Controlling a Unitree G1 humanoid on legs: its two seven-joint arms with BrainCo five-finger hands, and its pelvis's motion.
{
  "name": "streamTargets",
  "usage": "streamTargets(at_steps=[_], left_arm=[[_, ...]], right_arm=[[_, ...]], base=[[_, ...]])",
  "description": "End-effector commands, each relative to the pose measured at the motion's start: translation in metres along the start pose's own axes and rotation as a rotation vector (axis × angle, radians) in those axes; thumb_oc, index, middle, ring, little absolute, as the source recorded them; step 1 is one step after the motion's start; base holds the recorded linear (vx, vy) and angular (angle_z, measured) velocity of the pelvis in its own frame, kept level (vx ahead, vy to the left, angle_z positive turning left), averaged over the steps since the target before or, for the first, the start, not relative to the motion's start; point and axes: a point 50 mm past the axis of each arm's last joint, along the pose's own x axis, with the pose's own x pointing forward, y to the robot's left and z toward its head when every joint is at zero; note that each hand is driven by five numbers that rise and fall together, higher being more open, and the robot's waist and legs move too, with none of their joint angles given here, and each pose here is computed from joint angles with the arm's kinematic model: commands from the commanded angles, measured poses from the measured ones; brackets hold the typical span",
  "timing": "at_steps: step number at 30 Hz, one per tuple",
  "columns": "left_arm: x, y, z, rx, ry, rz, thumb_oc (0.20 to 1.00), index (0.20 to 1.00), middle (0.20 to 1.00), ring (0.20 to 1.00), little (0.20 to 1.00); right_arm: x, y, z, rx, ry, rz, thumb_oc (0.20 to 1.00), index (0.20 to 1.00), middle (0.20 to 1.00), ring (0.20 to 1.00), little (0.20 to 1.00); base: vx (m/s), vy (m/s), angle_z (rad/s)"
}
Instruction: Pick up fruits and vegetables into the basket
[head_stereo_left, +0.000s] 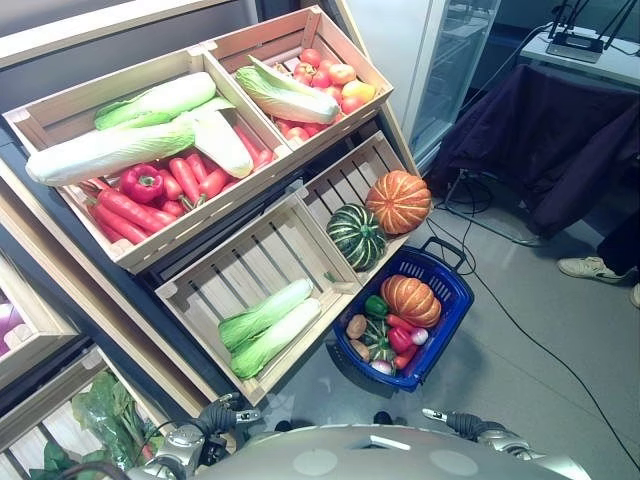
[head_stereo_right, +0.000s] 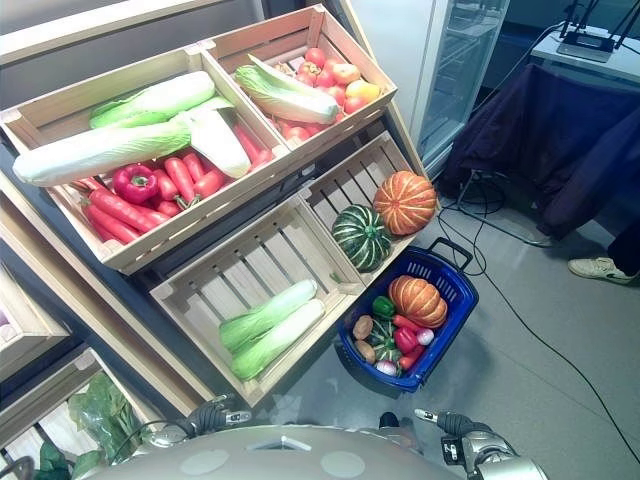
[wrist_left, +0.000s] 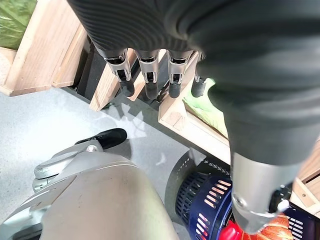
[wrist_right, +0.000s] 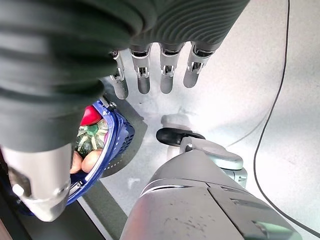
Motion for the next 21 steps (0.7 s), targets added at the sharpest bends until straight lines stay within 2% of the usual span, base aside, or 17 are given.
streamTargets(at_steps=[1,13,16,21], left_arm=[[0.006,0.007,0.031,0.005,-0.080,0.011,1.000,1.000,1.000,1.000,1.000],[0.005,0.010,0.034,-0.031,-0.114,0.036,1.000,1.000,1.000,1.000,1.000],[0.004,0.014,0.043,-0.082,-0.183,0.063,1.000,1.000,1.000,1.000,1.000],[0.002,0.020,0.086,-0.150,-0.384,0.062,1.000,1.000,1.000,1.000,1.000]], right_arm=[[0.001,0.003,0.019,-0.034,-0.027,0.000,1.000,1.000,1.000,1.000,1.000],[0.001,0.000,0.019,-0.041,-0.018,-0.001,1.000,1.000,1.000,1.000,1.000],[0.000,-0.004,0.021,-0.044,-0.023,-0.010,1.000,1.000,1.000,1.000,1.000],[0.000,-0.006,0.034,-0.025,-0.055,-0.033,1.000,1.000,1.000,1.000,1.000]], base=[[0.00,0.000,0.00],[0.01,0.000,0.00],[0.00,0.000,0.00],[-0.09,0.003,0.00]])
